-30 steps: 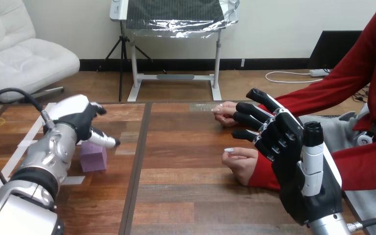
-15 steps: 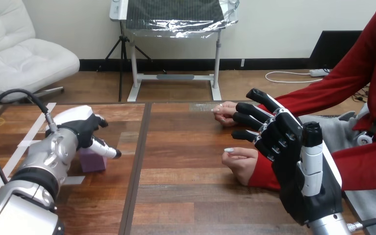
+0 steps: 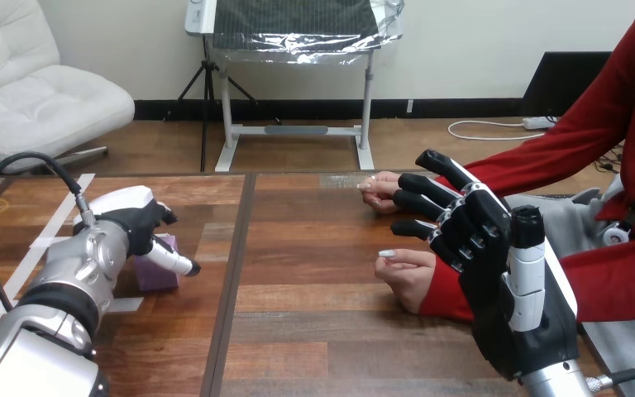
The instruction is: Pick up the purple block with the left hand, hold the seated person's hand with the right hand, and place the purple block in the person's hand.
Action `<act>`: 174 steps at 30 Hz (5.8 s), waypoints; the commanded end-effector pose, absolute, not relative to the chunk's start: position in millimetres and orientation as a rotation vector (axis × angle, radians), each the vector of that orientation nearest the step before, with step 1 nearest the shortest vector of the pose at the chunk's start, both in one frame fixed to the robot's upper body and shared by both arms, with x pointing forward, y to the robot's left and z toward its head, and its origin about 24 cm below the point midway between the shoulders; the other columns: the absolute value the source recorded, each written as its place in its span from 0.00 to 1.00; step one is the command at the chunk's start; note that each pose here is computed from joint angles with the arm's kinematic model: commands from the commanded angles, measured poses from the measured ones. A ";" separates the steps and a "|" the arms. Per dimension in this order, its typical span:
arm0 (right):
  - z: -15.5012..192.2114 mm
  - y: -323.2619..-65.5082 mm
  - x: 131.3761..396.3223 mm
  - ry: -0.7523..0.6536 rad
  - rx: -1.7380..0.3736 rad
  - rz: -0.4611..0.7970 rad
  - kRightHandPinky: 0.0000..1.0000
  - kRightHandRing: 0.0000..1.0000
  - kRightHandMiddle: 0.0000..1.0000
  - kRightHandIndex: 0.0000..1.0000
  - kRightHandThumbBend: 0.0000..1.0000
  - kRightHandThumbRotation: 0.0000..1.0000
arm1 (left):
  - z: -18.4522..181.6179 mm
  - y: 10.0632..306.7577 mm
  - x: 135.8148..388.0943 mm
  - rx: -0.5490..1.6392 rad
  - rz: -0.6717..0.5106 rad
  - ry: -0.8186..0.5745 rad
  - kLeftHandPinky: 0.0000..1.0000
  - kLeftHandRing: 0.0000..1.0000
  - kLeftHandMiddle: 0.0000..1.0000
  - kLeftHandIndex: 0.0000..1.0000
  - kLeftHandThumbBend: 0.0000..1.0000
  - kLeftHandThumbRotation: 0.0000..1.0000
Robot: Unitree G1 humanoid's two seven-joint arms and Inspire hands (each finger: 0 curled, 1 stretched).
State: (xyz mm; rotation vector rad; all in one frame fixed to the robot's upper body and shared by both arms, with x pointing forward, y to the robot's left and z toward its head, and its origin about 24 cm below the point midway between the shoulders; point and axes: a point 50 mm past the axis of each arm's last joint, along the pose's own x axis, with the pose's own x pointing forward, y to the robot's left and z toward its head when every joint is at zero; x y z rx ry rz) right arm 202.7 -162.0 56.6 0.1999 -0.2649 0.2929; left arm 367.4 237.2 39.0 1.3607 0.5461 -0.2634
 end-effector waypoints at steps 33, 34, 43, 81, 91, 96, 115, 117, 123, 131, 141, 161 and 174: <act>72.7 -161.9 212.0 -0.342 0.195 0.310 0.71 0.81 0.81 0.86 0.82 0.96 | 68.5 238.5 382.9 1.478 -0.198 0.505 0.93 0.93 0.92 0.91 0.70 0.22; 72.7 -161.9 212.0 -0.342 0.195 0.309 0.71 0.81 0.81 0.86 0.82 0.96 | 68.4 238.6 382.9 1.479 -0.198 0.505 0.94 0.93 0.92 0.91 0.69 0.21; 73.1 -161.7 211.9 -0.343 0.188 0.312 0.71 0.80 0.80 0.86 0.82 0.96 | 67.9 239.3 382.4 1.483 -0.201 0.505 0.94 0.93 0.92 0.91 0.68 0.17; 73.7 -161.2 212.7 -0.344 0.199 0.319 0.71 0.81 0.81 0.85 0.83 0.96 | 66.5 236.1 382.6 1.542 -0.234 0.513 0.88 0.87 0.86 0.84 0.58 0.05; 73.9 -161.3 212.3 -0.347 0.194 0.316 0.71 0.81 0.81 0.85 0.83 0.96 | 64.1 235.4 381.6 1.537 -0.234 0.522 0.88 0.87 0.86 0.84 0.59 0.08; 74.1 -161.2 212.3 -0.348 0.192 0.318 0.71 0.81 0.81 0.85 0.83 0.96 | 63.9 234.5 381.8 1.524 -0.229 0.526 0.88 0.87 0.86 0.83 0.59 0.08; 74.5 -161.3 212.0 -0.348 0.191 0.319 0.70 0.81 0.81 0.85 0.84 0.96 | 61.7 234.1 380.8 1.507 -0.203 0.502 0.83 0.80 0.79 0.79 0.60 0.08; 74.6 -161.3 211.9 -0.349 0.188 0.321 0.70 0.81 0.81 0.85 0.83 0.96 | 61.7 234.0 380.9 1.509 -0.199 0.494 0.82 0.78 0.77 0.77 0.60 0.07; 74.6 -161.3 211.8 -0.349 0.190 0.324 0.70 0.81 0.81 0.86 0.83 0.97 | 61.0 234.4 380.4 1.510 -0.189 0.485 0.75 0.71 0.71 0.73 0.61 0.06; 74.4 -161.3 211.6 -0.349 0.187 0.322 0.70 0.81 0.81 0.86 0.83 0.97 | 60.6 234.6 380.1 1.497 -0.180 0.469 0.71 0.67 0.68 0.71 0.60 0.05; 74.3 -161.0 211.7 -0.350 0.189 0.321 0.70 0.81 0.81 0.86 0.82 0.97 | 59.8 234.4 379.6 1.490 -0.170 0.452 0.69 0.66 0.66 0.68 0.61 0.04; 74.1 -160.9 211.4 -0.350 0.192 0.320 0.71 0.81 0.81 0.86 0.82 0.96 | 58.5 233.8 379.0 1.476 -0.160 0.433 0.67 0.64 0.64 0.62 0.63 0.00; 74.7 -160.5 211.1 -0.351 0.195 0.322 0.70 0.81 0.80 0.86 0.82 0.96 | 57.9 233.8 378.8 1.499 -0.170 0.447 0.68 0.64 0.64 0.65 0.65 0.02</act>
